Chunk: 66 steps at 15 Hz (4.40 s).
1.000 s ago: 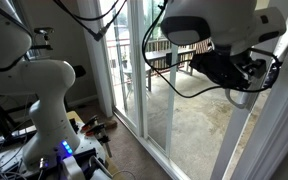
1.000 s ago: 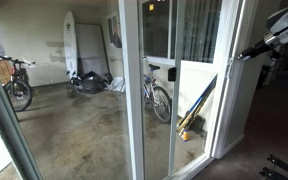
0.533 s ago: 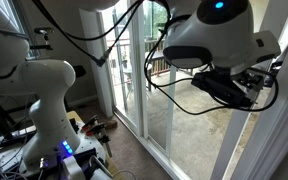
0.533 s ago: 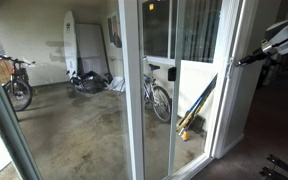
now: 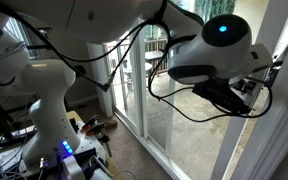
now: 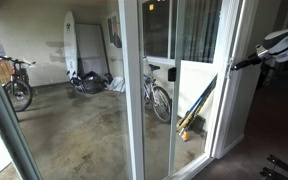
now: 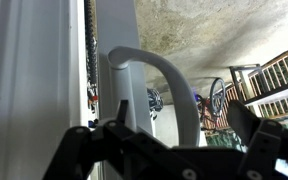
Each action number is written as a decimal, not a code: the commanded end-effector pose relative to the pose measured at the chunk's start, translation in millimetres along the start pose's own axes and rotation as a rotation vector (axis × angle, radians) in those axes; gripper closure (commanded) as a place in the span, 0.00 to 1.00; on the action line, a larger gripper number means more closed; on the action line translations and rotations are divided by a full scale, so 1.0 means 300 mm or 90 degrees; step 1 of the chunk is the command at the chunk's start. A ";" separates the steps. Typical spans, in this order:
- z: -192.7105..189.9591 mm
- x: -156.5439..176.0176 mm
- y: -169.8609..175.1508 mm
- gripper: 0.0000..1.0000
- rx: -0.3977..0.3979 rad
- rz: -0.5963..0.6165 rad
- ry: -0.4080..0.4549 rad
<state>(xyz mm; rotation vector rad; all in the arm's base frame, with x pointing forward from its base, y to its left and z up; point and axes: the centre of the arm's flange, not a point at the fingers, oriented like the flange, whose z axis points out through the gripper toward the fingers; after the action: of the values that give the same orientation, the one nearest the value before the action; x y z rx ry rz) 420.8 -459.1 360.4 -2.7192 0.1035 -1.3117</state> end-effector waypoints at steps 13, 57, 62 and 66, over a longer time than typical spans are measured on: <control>0.148 0.027 -0.153 0.00 0.040 -0.008 0.037; 0.299 -0.128 -0.532 0.00 -0.026 -0.138 0.094; 0.288 -0.103 -0.679 0.00 -0.026 -0.156 0.113; 0.292 -0.091 -0.825 0.00 -0.063 -0.163 0.135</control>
<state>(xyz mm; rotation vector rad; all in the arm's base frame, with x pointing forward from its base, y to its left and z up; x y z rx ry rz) 476.6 -277.9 326.0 -2.6928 -0.1866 -1.6439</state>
